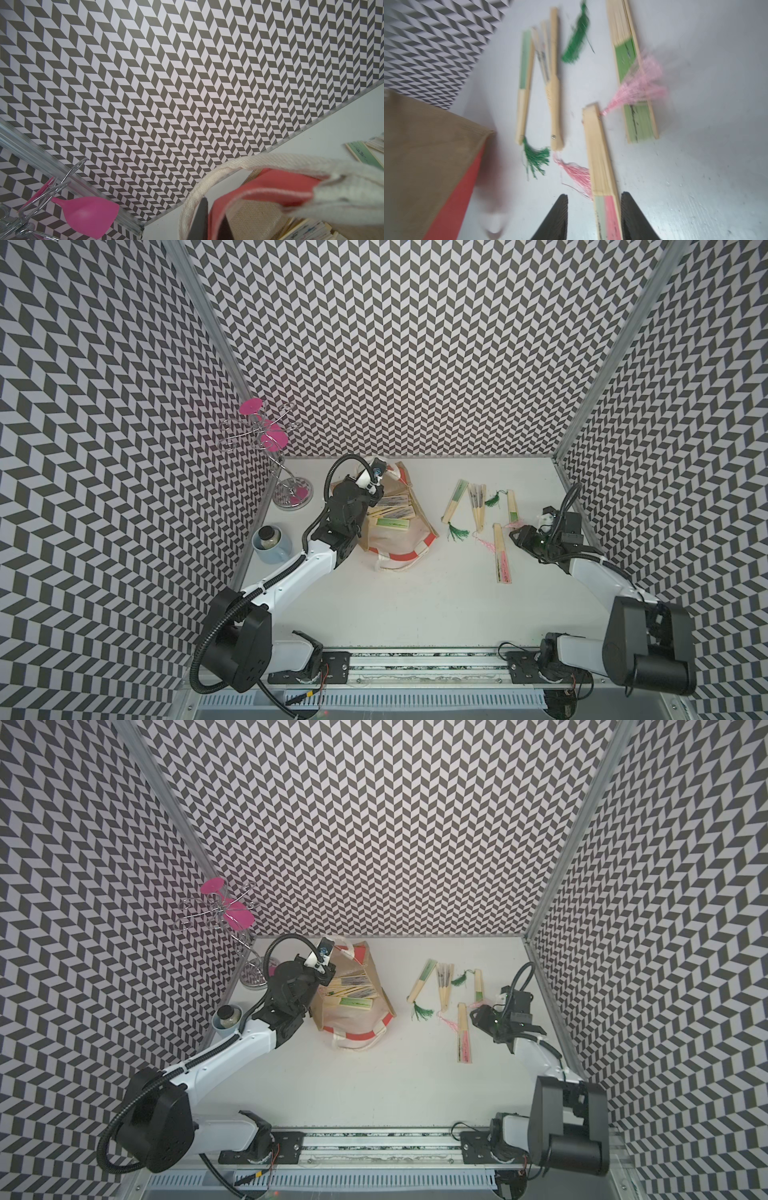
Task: Take out the folding fans from the tote bags
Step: Place the folding fan at the center of the board.
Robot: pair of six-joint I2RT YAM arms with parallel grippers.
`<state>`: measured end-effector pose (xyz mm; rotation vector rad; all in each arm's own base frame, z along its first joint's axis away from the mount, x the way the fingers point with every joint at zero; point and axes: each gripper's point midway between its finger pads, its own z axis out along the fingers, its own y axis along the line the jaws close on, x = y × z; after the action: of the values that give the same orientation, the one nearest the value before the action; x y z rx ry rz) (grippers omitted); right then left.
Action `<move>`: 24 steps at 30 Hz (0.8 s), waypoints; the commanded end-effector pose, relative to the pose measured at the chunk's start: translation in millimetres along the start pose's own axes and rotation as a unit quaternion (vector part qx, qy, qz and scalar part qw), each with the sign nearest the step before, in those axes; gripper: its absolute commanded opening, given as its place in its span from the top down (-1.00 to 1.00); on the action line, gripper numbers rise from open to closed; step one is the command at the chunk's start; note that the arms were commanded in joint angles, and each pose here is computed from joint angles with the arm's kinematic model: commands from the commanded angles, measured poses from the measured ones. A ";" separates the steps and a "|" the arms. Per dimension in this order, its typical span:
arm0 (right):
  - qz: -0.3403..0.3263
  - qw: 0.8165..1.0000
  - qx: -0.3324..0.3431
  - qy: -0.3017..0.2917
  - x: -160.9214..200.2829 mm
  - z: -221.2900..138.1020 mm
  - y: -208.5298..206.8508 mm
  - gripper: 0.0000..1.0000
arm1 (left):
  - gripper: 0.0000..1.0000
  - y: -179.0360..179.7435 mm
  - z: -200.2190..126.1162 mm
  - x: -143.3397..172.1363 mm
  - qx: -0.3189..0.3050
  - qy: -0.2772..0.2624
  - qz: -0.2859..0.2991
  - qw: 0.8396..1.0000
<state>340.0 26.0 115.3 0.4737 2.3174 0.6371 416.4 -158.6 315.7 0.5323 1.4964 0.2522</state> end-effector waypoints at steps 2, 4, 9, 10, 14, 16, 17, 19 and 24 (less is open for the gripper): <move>-0.097 0.991 -0.056 -0.079 -33.1 -33.5 76.9 0.16 | 1.00 17.9 -7.1 -32.2 -0.021 -0.059 -0.020 0.998; -0.145 0.982 -0.076 -0.098 -31.5 -43.3 118.5 0.15 | 1.00 18.9 -8.9 -34.3 -0.021 -0.066 -0.021 0.997; -0.248 0.950 -0.158 -0.106 0.9 -58.3 217.7 0.21 | 1.00 16.7 -15.4 -41.6 -0.009 -0.087 -0.024 0.996; -0.266 0.942 -0.173 -0.110 10.7 -61.2 234.7 0.23 | 1.00 16.4 -16.6 -42.6 -0.007 -0.090 -0.026 0.996; -0.337 0.907 -0.219 -0.129 58.0 -73.3 287.4 0.22 | 1.00 16.9 -19.0 -45.3 -0.004 -0.095 -0.032 0.995; -0.373 0.886 -0.242 -0.133 87.0 -78.0 306.8 0.24 | 1.00 16.9 -19.0 -44.3 -0.004 -0.094 -0.032 0.995; -0.388 0.877 -0.250 -0.133 99.2 -78.9 313.4 0.25 | 1.00 17.6 -18.9 -44.8 -0.005 -0.094 -0.032 0.995; -0.426 0.857 -0.256 -0.137 125.3 -77.6 324.9 0.30 | 1.00 15.9 -18.1 -43.6 -0.003 -0.091 -0.030 0.995; -0.503 0.834 -0.202 -0.106 172.4 -41.0 329.2 0.36 | 1.00 14.8 -15.9 -40.5 -0.004 -0.086 -0.028 0.996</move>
<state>225.6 360.4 240.8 -0.8007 1.8132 0.6193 407.1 -166.9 316.1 0.5705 1.4592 0.1922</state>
